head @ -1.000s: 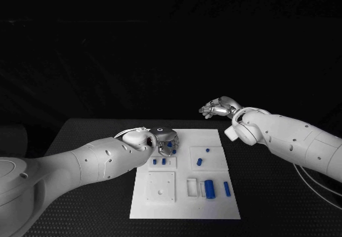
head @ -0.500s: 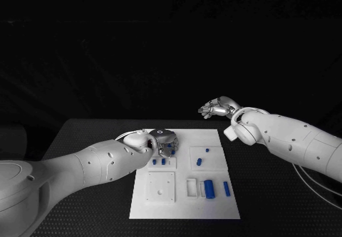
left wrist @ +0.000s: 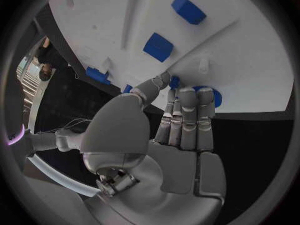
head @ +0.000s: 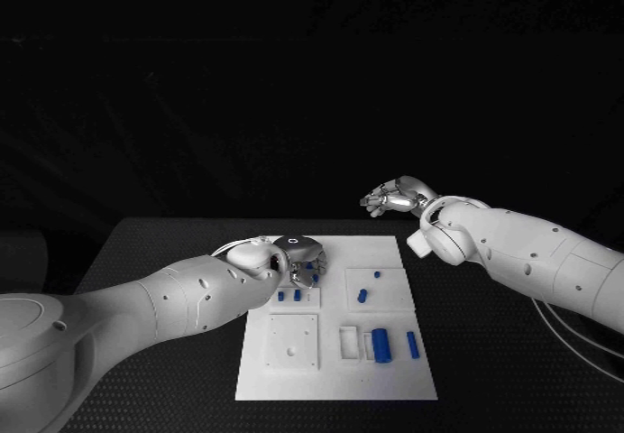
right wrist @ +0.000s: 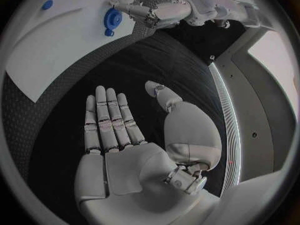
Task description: Assemble the parts on the task board
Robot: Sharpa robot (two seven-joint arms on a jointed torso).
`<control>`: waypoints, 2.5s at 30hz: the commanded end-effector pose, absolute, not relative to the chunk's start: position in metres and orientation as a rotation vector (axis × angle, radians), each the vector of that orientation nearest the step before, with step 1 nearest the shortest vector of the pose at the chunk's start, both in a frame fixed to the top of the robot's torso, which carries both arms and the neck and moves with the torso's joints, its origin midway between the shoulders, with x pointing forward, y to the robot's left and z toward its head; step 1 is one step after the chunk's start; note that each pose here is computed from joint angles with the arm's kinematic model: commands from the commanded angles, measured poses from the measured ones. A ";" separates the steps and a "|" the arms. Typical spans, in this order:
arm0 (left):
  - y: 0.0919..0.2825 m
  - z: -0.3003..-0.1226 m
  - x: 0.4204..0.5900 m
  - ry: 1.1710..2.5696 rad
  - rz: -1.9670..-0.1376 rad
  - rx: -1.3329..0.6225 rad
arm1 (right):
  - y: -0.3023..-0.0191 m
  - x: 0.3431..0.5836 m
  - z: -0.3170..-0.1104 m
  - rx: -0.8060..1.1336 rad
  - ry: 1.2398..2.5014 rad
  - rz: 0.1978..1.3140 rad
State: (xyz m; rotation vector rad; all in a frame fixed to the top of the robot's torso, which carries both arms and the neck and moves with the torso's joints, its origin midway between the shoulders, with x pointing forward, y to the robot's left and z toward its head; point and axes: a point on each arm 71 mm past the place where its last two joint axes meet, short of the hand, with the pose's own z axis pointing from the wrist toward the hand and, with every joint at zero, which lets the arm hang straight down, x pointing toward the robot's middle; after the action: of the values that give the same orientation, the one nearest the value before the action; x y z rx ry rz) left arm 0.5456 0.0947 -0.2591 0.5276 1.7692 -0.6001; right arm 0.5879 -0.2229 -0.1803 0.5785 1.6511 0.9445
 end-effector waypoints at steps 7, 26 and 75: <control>0.094 -0.265 0.546 1.831 -0.564 0.541 | -0.221 0.587 -0.180 0.569 1.655 0.956; 0.099 -0.267 0.548 1.847 -0.536 0.539 | -0.222 0.587 -0.180 0.570 1.656 0.956; 0.108 -0.244 0.546 1.732 -0.678 0.374 | -0.223 0.587 -0.180 0.570 1.655 0.954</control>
State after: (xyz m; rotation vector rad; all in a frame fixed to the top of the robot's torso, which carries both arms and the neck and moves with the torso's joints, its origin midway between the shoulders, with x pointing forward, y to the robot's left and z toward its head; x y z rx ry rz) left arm 0.5463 0.1085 -0.2464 0.4043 1.7490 -0.6505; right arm 0.5875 -0.2240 -0.1802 0.5788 1.6508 0.9439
